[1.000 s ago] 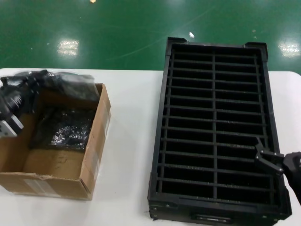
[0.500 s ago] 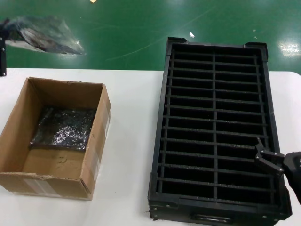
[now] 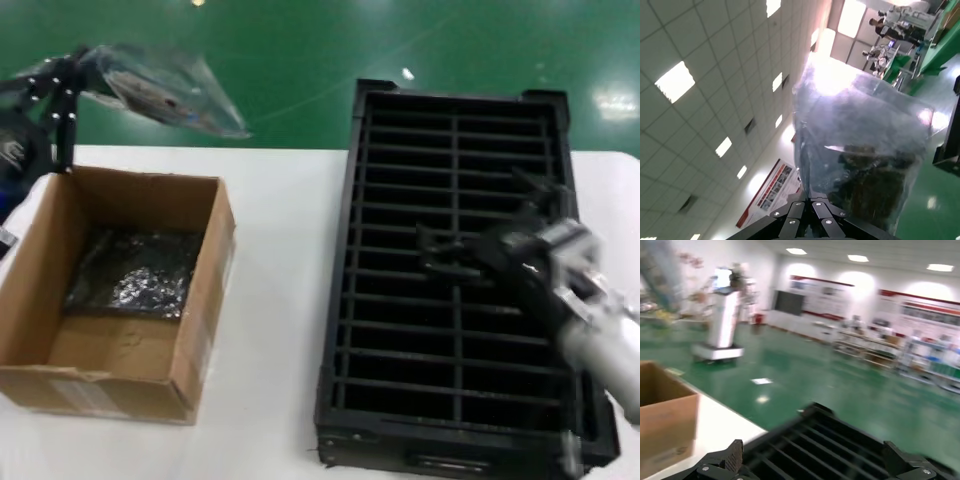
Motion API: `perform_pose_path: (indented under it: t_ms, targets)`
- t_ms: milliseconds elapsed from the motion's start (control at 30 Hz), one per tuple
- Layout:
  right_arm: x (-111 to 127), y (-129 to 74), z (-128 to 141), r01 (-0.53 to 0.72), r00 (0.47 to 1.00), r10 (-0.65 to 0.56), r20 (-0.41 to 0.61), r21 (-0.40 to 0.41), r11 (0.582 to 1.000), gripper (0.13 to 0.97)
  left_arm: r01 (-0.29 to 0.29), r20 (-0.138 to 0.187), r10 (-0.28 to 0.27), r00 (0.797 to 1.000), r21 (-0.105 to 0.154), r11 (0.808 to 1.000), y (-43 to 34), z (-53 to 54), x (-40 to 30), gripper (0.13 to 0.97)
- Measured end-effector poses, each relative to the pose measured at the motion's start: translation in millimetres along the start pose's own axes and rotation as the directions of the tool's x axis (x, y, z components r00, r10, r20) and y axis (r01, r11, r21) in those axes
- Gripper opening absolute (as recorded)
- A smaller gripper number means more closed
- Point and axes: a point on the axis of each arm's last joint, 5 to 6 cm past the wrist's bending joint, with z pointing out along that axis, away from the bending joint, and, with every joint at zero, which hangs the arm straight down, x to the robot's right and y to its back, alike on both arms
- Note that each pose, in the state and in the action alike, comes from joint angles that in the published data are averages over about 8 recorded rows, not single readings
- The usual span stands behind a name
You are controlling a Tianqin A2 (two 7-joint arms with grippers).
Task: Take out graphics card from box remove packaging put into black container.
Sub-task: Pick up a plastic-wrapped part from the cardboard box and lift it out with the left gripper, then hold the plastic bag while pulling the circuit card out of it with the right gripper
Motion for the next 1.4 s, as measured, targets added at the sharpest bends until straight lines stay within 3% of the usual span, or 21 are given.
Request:
perform_pose_path:
  t_ms: [167, 333, 600, 767, 1067, 1233, 1400]
  targets:
    - [-11.5, -23.0, 57.8, 0.09, 0.987, -0.091, 0.135, 0.015, 0.996, 0.966, 0.004, -0.026, -0.003, 1.0, 0.039, 0.999, -9.3, 5.8, 9.8, 0.139]
    - [-22.1, -42.4, 97.1, 0.136, 0.967, -0.141, 0.212, 0.04, 0.99, 0.965, -0.014, -0.064, 0.019, 0.998, 0.075, 0.997, -16.5, 9.8, 20.1, 0.139]
    - [-28.5, -63.7, 114.4, 0.133, 0.953, -0.164, 0.254, 0.134, 0.982, 0.964, -0.06, -0.116, 0.072, 0.991, 0.105, 0.993, -17.6, 15.1, 38.6, 0.139]
    - [-30.3, -69.4, 109.4, 0.131, 0.951, -0.172, 0.257, 0.167, 0.977, 0.938, -0.086, -0.125, 0.098, 0.987, 0.097, 0.992, -9.8, 21.5, 46.2, 0.139]
    - [-31.4, -66.6, 95.4, 0.11, 0.954, -0.156, 0.257, 0.186, 0.976, 0.853, -0.125, -0.127, 0.13, 0.983, 0.046, 0.991, 11.4, 36.3, 56.2, 0.139]
    - [-31.7, -61.4, 93.4, 0.096, 0.955, -0.144, 0.26, 0.186, 0.978, 0.795, -0.13, -0.127, 0.134, 0.983, 0.037, 0.991, 14.4, 42.0, 60.0, 0.139]
    - [-33.5, -58.7, 94.1, 0.086, 0.955, -0.137, 0.265, 0.193, 0.977, 0.68, -0.131, -0.122, 0.135, 0.983, 0.042, 0.99, 13.0, 45.4, 60.5, 0.139]
